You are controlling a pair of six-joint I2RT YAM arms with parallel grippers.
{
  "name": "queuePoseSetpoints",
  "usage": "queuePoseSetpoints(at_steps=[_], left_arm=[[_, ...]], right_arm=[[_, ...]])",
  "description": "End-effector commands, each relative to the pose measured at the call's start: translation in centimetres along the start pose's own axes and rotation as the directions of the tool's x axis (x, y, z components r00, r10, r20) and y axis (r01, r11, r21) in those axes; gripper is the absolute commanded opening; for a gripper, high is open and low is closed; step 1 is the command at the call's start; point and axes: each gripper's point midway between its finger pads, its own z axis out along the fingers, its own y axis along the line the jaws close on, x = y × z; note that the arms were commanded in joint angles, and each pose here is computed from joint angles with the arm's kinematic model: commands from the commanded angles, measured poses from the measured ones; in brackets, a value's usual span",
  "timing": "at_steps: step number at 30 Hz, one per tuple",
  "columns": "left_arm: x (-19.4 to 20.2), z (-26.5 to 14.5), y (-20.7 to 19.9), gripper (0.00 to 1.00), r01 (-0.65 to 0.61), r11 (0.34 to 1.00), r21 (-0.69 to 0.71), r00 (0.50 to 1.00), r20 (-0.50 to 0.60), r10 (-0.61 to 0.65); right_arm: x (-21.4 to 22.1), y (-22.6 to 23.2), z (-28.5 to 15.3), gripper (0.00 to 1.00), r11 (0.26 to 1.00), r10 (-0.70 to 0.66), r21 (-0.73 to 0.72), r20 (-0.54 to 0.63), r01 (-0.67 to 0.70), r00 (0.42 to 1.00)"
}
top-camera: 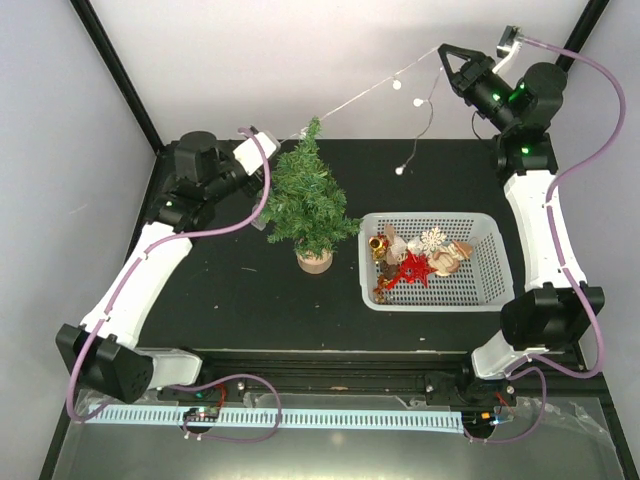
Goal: Decorate the small christmas tree
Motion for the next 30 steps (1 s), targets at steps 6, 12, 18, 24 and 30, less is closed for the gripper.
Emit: queuePoseSetpoints(at_steps=[6, 12, 18, 24, 30], left_arm=[[-0.2, 2.6, 0.6, 0.02, 0.091, 0.995, 0.03, 0.996, 0.007, -0.091], [-0.3, 3.4, 0.2, 0.02, 0.118, 0.991, 0.057, 0.993, 0.008, -0.118], [-0.4, 3.3, -1.5, 0.02, 0.124, 0.985, 0.122, 0.992, 0.013, -0.126], [0.8, 3.9, -3.1, 0.01, 0.127, 0.979, 0.162, 0.992, -0.02, -0.125], [1.6, 4.8, -3.9, 0.01, 0.127, 0.975, 0.18, 0.992, -0.045, -0.121]], right_arm=[[-0.4, -1.1, -0.9, 0.01, 1.0, -0.013, -0.003, 0.022, 0.013, 1.0], [0.2, -1.7, -1.8, 0.01, 1.0, -0.025, 0.018, 0.021, 0.024, 0.999], [0.0, -0.4, -4.3, 0.01, 0.997, -0.063, 0.039, 0.052, 0.061, 0.997], [0.3, 0.5, -6.5, 0.01, 0.99, -0.118, 0.09, 0.073, 0.111, 0.99], [1.5, -0.1, -7.7, 0.01, 0.986, -0.116, 0.127, 0.059, 0.108, 0.991]])
